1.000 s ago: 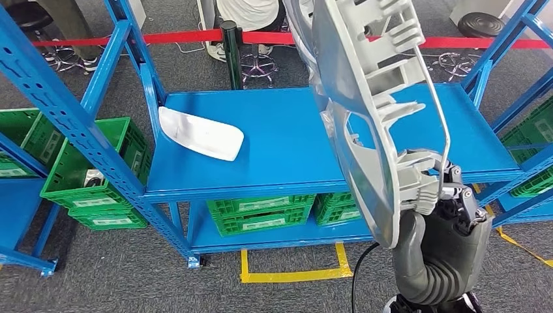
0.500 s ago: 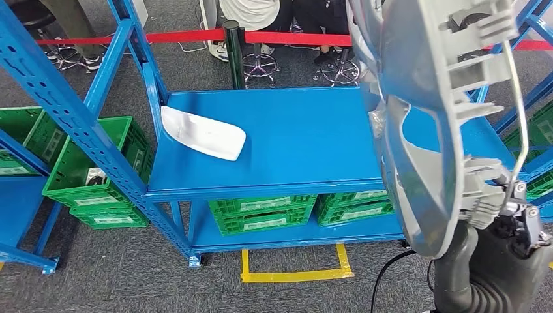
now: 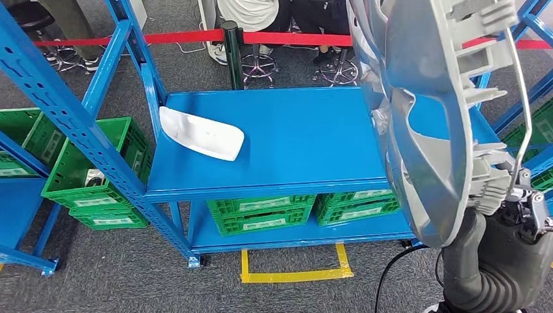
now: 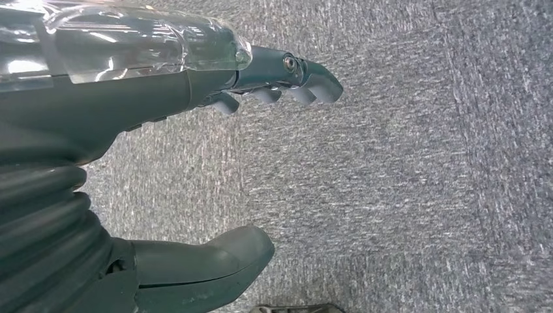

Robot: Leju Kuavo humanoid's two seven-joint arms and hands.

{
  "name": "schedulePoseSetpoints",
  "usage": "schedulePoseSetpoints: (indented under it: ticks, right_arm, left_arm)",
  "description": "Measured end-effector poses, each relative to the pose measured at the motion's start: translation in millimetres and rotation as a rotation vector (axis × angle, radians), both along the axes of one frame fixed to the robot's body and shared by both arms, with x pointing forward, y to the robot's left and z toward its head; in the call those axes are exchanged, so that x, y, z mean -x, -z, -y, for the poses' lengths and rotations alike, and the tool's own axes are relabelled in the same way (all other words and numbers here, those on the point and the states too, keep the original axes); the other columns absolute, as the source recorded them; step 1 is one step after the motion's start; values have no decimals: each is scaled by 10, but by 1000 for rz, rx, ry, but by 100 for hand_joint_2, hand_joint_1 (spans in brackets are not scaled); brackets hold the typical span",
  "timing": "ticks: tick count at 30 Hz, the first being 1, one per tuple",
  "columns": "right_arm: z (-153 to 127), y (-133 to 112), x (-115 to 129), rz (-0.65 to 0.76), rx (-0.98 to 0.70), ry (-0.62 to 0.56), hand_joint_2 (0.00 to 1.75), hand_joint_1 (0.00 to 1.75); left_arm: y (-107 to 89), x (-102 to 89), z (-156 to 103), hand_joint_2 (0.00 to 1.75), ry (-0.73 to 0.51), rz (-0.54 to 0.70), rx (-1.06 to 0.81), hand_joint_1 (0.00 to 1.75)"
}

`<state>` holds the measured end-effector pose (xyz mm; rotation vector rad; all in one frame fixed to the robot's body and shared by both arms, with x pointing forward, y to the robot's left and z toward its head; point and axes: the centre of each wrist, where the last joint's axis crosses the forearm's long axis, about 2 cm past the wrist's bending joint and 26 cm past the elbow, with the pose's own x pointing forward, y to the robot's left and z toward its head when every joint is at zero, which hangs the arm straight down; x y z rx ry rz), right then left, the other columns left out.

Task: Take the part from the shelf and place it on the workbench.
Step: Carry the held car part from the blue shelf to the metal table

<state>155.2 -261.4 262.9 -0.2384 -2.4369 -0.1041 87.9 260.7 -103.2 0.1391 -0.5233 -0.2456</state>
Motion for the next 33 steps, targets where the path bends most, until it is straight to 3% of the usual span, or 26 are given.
schedulePoseSetpoints:
  ticks: [12, 21, 27, 33]
  right_arm:
    - [50, -2, -14, 9, 2, 1, 175, 175]
    - [-35, -103, -73, 45, 64, 16, 175, 175]
    - [-126, -106, -66, 75, 48, -28, 175, 175]
    - [-184, -95, -53, 83, 27, -61, 175, 175]
  left_arm:
    - [6, 31, -9, 175, -7, -8, -7, 0]
    - [17, 47, -125, 175, -120, -16, 34, 0]
    - [23, 62, -288, 175, -267, -16, 33, 0]
    - [23, 67, -420, 175, -304, -12, 18, 0]
